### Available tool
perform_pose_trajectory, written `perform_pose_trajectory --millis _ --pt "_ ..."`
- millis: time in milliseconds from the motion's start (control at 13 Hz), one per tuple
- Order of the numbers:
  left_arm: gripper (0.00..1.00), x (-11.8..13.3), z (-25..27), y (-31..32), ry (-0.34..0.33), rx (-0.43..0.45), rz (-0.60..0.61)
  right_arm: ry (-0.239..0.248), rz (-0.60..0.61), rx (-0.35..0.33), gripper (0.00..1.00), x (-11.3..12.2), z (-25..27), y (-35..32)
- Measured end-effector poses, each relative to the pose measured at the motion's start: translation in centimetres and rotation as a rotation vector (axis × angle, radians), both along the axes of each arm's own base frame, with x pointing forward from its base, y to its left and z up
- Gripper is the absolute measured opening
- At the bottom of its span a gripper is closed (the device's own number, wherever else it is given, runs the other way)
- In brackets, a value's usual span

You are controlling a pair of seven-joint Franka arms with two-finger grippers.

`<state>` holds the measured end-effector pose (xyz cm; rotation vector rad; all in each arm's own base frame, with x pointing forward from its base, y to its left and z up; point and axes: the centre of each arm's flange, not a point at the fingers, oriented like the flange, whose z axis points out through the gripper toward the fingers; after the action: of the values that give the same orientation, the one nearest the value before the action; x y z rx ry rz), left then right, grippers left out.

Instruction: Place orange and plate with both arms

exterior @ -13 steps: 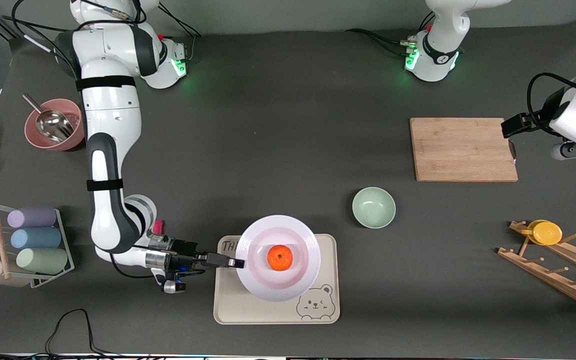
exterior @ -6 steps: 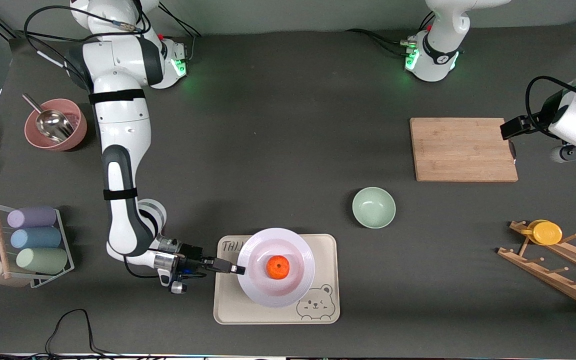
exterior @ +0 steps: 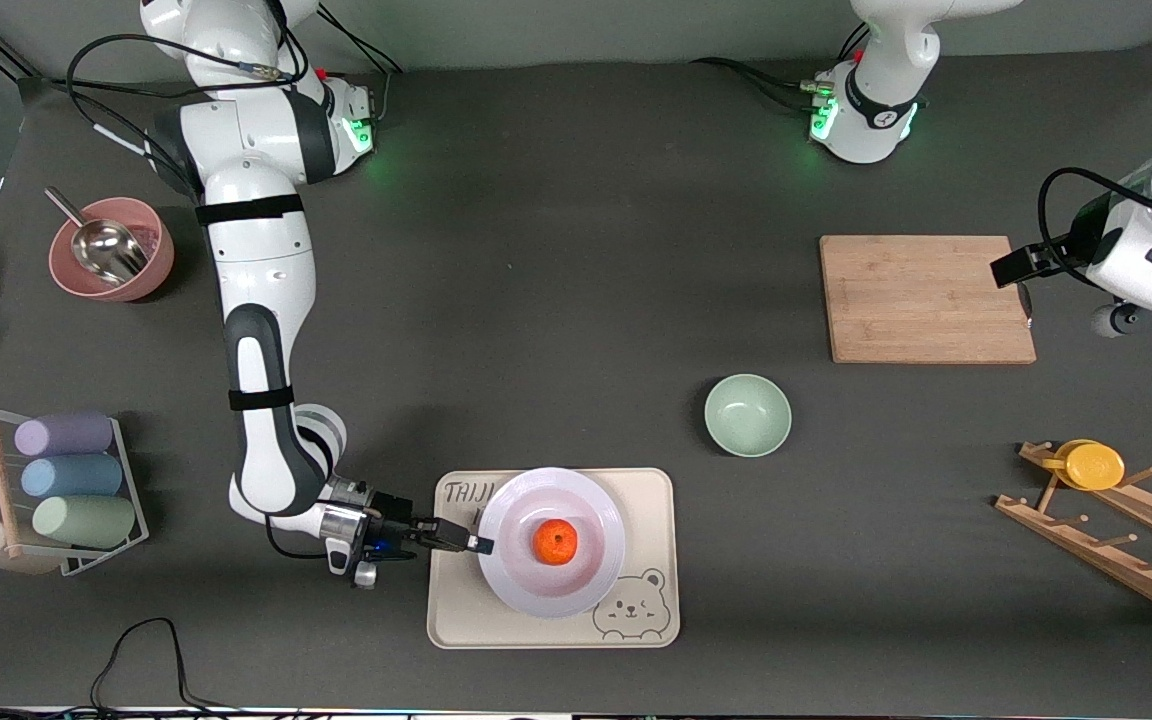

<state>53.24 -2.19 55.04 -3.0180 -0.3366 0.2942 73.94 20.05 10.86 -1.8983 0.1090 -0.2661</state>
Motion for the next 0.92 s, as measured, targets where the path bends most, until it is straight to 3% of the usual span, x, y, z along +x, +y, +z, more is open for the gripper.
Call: perform_pose_trajectory --millis 308,385,615,923 --pt "1.0 -0.25 -0.09 0.0 0.019 0.006 -0.001 -0.012 0.003 -0.004 0.04 -0.15 -0.72 -0.03" --pt "1.0 -0.27 -0.11 0.09 0.022 0.009 0.0 -0.012 0.003 -0.005 0.08 -0.15 -0.74 -0.04" --pt "1.0 -0.28 -0.12 0.19 0.023 0.013 0.0 -0.012 0.002 -0.005 0.41 -0.16 -0.8 -0.06" --pt "1.0 -0.22 -0.38 0.45 0.031 0.027 -0.002 -0.013 0.001 -0.007 0.44 -0.06 -0.69 -0.16"
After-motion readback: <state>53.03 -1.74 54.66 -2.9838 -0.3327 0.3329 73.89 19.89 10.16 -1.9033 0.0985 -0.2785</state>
